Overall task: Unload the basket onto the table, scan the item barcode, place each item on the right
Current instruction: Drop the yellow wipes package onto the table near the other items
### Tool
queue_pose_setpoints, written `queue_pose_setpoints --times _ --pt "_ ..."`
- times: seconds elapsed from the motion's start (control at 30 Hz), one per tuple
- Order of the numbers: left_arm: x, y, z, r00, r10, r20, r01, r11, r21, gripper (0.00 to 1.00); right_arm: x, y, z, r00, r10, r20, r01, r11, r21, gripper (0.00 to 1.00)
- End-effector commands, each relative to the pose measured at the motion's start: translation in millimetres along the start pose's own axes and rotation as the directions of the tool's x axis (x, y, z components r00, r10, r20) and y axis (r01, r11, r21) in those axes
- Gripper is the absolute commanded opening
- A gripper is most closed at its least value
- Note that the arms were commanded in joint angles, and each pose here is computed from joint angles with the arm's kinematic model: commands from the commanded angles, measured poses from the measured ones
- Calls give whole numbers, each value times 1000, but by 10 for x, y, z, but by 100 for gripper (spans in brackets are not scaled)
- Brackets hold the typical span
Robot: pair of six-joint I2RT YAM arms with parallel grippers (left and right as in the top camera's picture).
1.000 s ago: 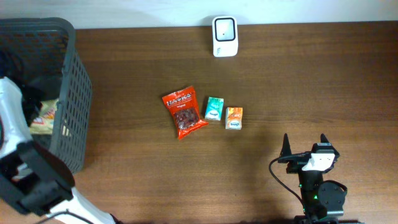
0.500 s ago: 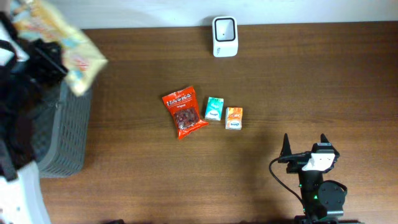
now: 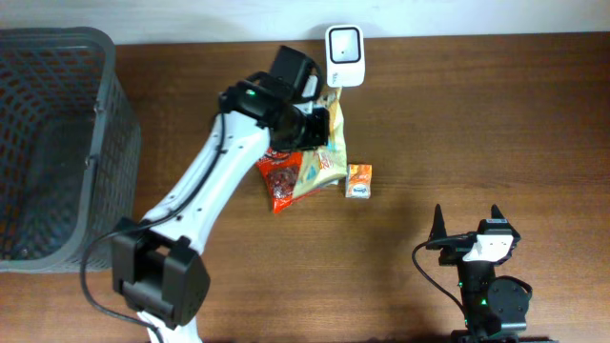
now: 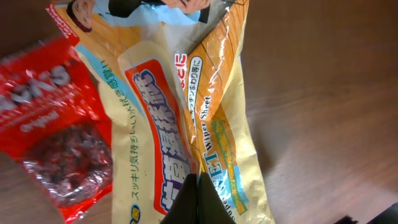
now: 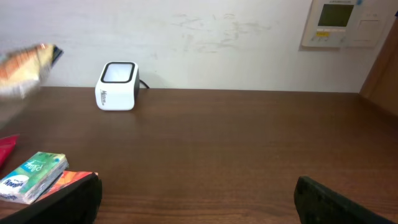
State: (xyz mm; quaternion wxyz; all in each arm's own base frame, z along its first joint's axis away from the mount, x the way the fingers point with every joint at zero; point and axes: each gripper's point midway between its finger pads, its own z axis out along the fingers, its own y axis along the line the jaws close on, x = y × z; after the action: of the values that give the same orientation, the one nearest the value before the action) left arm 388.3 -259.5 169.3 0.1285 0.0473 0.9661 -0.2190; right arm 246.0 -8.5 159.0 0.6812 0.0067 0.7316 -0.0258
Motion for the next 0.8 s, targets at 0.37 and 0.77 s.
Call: queue_pose_setpoints --times 0.37,0.77 --pt "-172 -77 -1447 980 123 154 -112 991 -76 82 30 -8 0 1000 7 -6 -7 1000 7 98" --pt "331 1225 -3512 819 -97 565 366 846 -387 99 30 -8 0 1000 7 -6 -7 1000 7 98"
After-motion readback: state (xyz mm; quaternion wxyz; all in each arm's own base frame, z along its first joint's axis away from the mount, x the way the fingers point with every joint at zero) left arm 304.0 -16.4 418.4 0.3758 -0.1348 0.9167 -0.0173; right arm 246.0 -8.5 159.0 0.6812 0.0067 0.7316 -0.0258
